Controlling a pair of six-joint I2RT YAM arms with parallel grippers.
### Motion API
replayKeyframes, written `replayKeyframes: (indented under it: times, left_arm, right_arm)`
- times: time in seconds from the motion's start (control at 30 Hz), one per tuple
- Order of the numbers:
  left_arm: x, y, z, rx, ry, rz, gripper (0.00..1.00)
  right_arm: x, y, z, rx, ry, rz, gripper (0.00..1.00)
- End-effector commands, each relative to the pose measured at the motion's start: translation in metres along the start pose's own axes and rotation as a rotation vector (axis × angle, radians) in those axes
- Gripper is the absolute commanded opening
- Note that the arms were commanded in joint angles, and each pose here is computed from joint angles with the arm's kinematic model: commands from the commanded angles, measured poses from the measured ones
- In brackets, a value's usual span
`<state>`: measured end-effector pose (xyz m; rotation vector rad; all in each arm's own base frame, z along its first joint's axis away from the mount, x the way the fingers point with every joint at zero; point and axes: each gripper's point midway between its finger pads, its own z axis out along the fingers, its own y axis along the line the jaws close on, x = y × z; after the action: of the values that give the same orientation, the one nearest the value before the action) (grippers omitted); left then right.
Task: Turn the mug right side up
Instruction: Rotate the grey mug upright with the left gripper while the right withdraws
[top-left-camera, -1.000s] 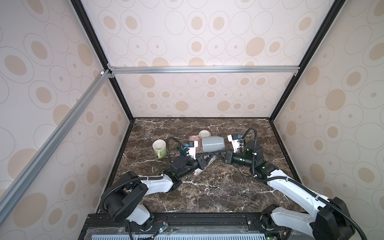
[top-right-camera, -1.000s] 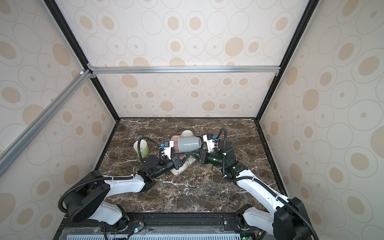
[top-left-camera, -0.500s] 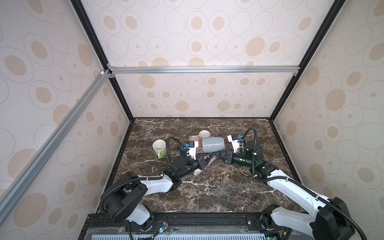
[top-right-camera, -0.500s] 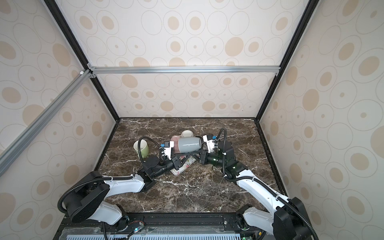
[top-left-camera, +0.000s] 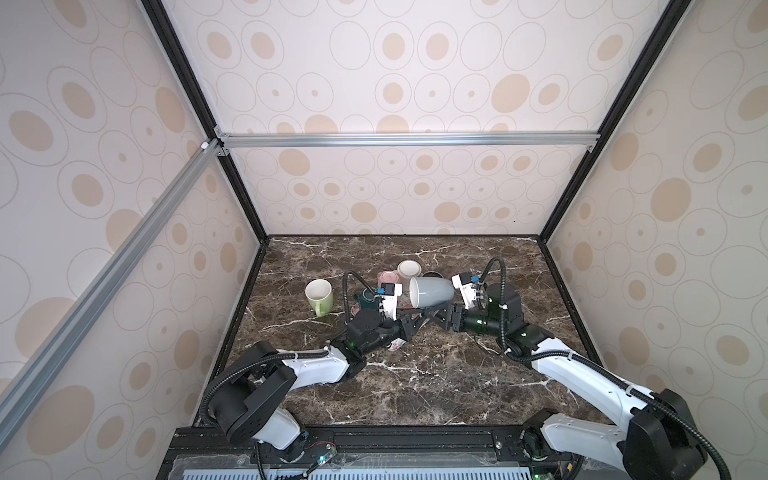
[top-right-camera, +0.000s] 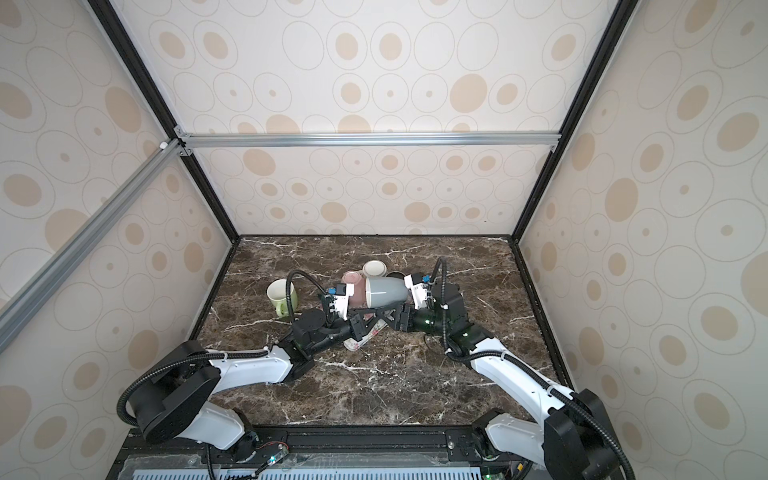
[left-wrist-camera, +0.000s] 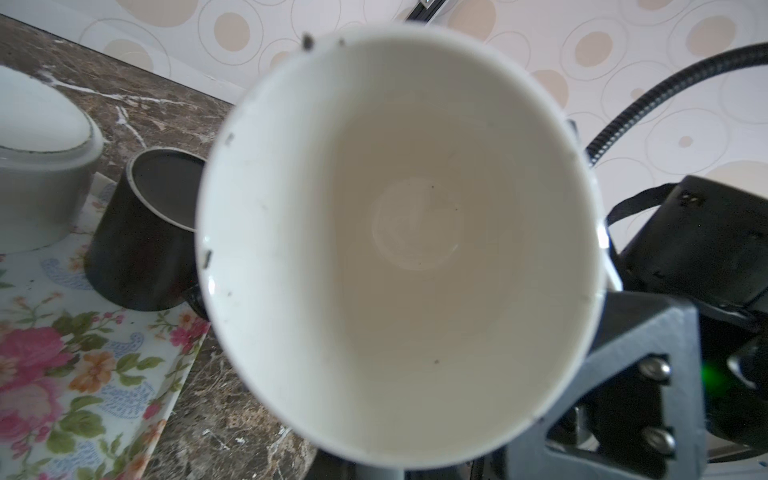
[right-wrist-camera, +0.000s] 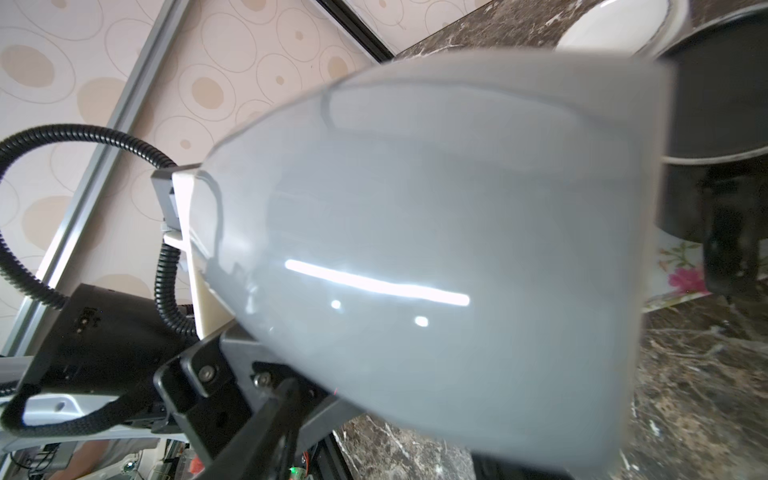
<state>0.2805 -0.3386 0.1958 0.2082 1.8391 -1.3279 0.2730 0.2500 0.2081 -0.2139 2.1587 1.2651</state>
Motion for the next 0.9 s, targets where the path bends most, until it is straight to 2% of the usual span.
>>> replayKeyframes:
  times: [0.0,0.2,0.4,0.53,0.73,0.87]
  left_arm:
    - [-0.012,-0.002,0.008,-0.042,-0.019,0.059,0.00]
    - [-0.022,0.009,0.004,-0.156,-0.008,0.133,0.00]
    - [-0.045,0.018,-0.002,-0.259,-0.011,0.162,0.00]
    - [-0.063,0.021,-0.010,-0.327,-0.019,0.189,0.00]
    - [-0.106,0.034,-0.048,-0.471,-0.078,0.193,0.00]
    - [-0.140,0.046,-0.092,-0.624,-0.149,0.200,0.00]
  right_arm:
    - [-0.007,-0.005,-0.007,0.044,-0.046,-0.037,0.70]
    - [-0.007,-0.030,-0.028,0.226,-0.085,-0.103,0.76]
    - [-0.008,-0.034,-0.048,0.300,-0.124,-0.148,0.88]
    - [-0.007,-0.037,-0.056,0.341,-0.132,-0.170,0.91]
    - [-0.005,-0.046,-0.067,0.418,-0.120,-0.190,0.93]
    - [0.000,-0.053,-0.068,0.441,-0.109,-0.155,0.97]
